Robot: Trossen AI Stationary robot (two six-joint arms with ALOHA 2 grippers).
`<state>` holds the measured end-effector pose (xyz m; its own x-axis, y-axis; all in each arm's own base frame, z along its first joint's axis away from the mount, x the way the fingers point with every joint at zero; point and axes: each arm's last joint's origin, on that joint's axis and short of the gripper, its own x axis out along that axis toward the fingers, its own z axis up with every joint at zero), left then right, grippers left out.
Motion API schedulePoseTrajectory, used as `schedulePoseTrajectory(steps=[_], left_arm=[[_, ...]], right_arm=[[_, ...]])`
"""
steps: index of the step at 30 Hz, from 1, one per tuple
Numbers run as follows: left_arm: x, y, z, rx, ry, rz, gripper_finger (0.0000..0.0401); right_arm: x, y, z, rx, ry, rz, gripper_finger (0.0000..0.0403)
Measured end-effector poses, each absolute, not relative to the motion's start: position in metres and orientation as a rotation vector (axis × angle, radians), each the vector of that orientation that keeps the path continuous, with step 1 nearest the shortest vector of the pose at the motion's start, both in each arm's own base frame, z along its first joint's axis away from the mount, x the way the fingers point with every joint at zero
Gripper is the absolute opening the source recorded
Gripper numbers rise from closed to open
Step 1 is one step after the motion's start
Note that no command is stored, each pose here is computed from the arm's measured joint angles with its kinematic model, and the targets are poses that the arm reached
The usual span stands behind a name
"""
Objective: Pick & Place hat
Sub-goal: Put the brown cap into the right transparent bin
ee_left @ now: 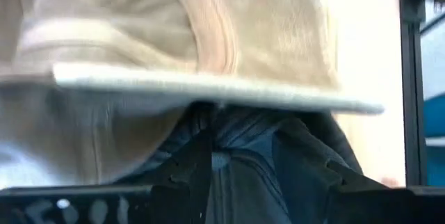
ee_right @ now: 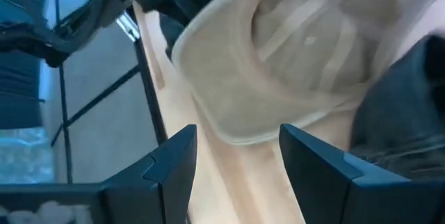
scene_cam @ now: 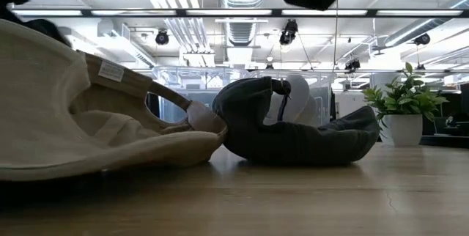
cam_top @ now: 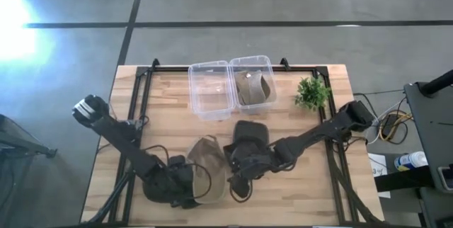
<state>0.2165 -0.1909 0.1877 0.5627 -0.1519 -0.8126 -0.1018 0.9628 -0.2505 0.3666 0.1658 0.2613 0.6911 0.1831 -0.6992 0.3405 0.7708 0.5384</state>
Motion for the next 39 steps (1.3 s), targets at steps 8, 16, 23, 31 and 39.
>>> schedulePoseTrajectory(steps=[8, 16, 23, 31, 39], left_arm=[[0.238, -0.187, 0.199, -0.203, 0.806, 0.006, 0.0145], [0.255, -0.182, 0.216, -0.158, 0.631, -0.019, 0.0145], [0.268, -0.167, 0.218, -0.114, 0.589, 0.006, 0.0145], [0.282, -0.151, 0.222, -0.106, 0.540, 0.033, 0.0145], [0.257, -0.169, 0.220, -0.122, 0.715, -0.167, 0.0145]], right_arm=[[0.385, 0.186, 0.219, 0.822, 0.857, -0.115, 0.0201], [0.376, 0.205, 0.216, 0.800, 0.790, -0.190, 0.0201], [0.366, 0.214, 0.225, 0.812, 0.730, -0.234, 0.0201], [0.368, 0.215, 0.220, 0.854, 0.740, -0.251, 0.0201], [0.362, 0.218, 0.216, 0.911, 0.828, -0.262, 0.0201]])
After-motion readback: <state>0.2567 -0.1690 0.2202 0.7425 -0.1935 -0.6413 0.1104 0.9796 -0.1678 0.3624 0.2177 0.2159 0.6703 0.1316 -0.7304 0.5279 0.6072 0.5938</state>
